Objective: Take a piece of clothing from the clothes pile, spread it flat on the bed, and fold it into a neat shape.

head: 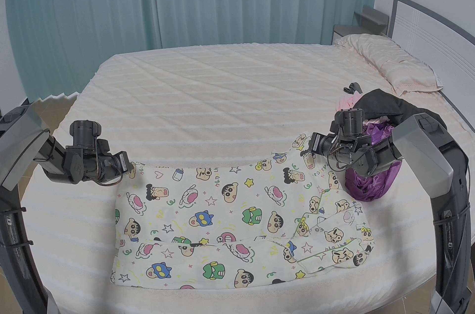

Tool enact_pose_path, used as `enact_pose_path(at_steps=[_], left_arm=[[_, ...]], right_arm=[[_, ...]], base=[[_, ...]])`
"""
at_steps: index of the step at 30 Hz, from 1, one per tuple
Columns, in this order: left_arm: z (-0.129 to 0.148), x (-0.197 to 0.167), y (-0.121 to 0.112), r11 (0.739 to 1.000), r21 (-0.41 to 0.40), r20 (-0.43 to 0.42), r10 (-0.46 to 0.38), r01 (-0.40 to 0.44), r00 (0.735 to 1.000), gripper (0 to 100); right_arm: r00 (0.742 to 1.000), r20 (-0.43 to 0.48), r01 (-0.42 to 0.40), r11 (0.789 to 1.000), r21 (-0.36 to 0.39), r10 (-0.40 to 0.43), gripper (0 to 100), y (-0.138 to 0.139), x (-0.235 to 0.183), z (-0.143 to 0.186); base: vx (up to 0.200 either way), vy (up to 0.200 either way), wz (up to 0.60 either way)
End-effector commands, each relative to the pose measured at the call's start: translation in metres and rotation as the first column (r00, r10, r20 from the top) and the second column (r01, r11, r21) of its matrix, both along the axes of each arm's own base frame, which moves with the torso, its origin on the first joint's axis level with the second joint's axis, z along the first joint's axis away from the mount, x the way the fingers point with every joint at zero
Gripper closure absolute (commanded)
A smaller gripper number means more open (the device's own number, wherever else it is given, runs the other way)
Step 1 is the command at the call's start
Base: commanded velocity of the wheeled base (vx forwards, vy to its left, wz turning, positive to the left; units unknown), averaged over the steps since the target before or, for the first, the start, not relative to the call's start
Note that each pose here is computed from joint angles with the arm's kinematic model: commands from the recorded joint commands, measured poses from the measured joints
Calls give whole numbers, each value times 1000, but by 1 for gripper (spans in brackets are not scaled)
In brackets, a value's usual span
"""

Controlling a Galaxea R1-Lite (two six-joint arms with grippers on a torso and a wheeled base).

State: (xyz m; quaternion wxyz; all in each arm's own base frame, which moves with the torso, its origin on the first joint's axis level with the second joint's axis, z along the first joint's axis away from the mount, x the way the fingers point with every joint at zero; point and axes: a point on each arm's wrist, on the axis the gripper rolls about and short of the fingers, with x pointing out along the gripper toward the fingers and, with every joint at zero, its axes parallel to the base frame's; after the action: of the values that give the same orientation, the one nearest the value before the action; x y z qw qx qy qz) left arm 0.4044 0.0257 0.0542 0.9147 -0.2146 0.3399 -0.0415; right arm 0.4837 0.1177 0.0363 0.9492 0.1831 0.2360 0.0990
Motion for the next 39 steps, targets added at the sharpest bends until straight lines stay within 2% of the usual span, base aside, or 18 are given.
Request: enact_pose_path(at_steps=[1, 8, 14, 26, 39], left_arm=[[0, 0, 0, 1000, -1, 0, 1, -1, 1000, 100], [-2, -1, 1, 1000, 0, -6, 2, -2, 1000, 100], [-1, -5, 1, 1000, -1, -17, 3, -4, 1000, 100], [17, -34, 3, 1000, 6, -14, 5, -5, 1000, 100], [12, -76, 1, 998, 51, -74, -45, 49, 996, 100]], right_arm=[[1000, 5, 3, 1000, 0, -3, 100, 0, 0, 1], [1000, -6, 4, 1000, -6, -4, 100, 0, -3, -1], [1000, 8, -9, 1000, -10, 9, 100, 0, -15, 10], [1000, 3, -30, 1000, -8, 30, 100, -4, -56, 30], [996, -10, -85, 995, -60, 85, 100, -7, -110, 25]], base=[[0, 0, 0], [0, 0, 0], [0, 0, 0], [0, 0, 0], [0, 0, 0]])
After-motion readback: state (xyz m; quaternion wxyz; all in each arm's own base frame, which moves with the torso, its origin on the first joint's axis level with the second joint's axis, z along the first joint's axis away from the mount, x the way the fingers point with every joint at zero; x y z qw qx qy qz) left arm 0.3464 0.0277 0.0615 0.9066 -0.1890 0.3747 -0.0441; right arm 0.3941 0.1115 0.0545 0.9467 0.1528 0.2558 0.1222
